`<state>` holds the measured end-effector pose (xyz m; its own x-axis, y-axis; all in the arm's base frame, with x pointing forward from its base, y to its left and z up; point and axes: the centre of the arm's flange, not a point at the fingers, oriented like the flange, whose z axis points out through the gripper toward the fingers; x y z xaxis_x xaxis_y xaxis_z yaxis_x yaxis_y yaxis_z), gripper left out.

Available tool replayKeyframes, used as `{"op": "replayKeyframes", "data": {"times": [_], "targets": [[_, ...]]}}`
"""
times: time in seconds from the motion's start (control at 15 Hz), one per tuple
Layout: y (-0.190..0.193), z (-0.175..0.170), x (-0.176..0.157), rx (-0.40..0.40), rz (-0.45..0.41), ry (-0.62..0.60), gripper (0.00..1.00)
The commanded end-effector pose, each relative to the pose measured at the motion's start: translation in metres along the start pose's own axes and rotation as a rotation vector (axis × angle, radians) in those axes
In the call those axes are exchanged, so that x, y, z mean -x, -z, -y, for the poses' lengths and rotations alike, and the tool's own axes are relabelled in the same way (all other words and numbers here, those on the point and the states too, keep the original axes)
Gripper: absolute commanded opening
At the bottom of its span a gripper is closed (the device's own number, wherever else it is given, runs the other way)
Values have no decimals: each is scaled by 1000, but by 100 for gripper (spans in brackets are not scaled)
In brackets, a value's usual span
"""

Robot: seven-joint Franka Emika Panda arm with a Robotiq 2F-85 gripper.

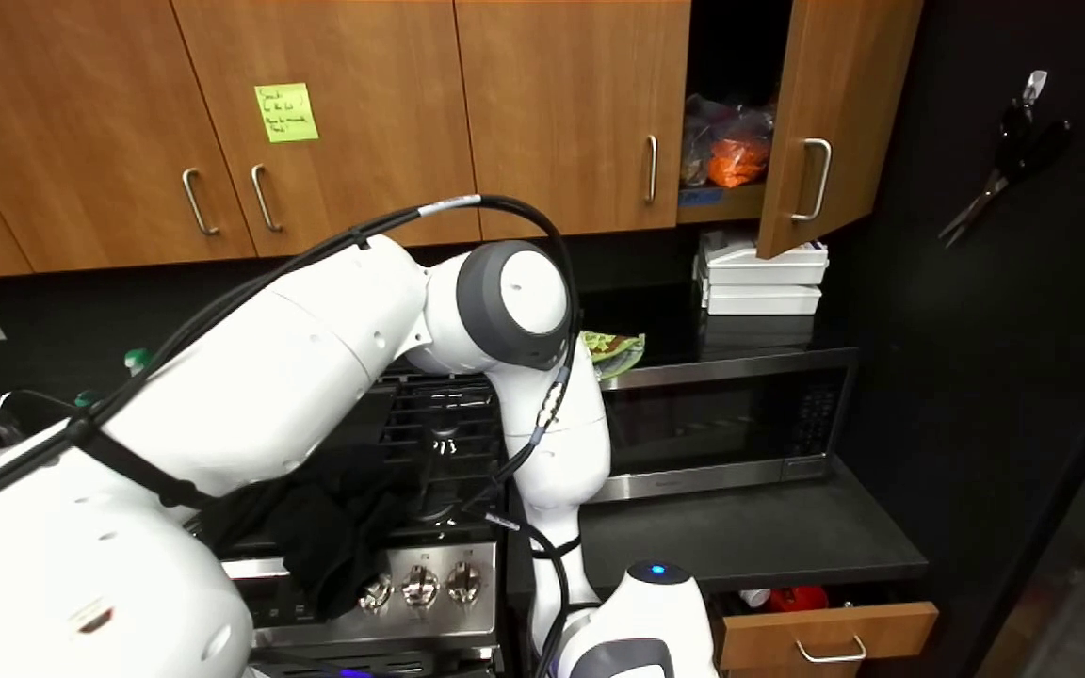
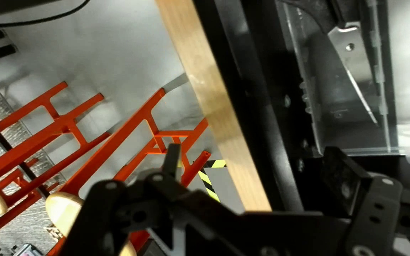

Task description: Close the top drawer to the left

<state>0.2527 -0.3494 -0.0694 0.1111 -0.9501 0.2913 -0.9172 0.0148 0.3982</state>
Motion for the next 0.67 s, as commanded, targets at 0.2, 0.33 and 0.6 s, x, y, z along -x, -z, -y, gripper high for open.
{"op": "replayKeyframes", "data": {"times": [0.2, 0.33, 0.6], "targets": [[-20, -9, -13, 24, 2, -39, 68], [-20, -8, -15, 19, 5, -50, 56], [-17, -9, -17, 10, 2, -57, 33]]}}
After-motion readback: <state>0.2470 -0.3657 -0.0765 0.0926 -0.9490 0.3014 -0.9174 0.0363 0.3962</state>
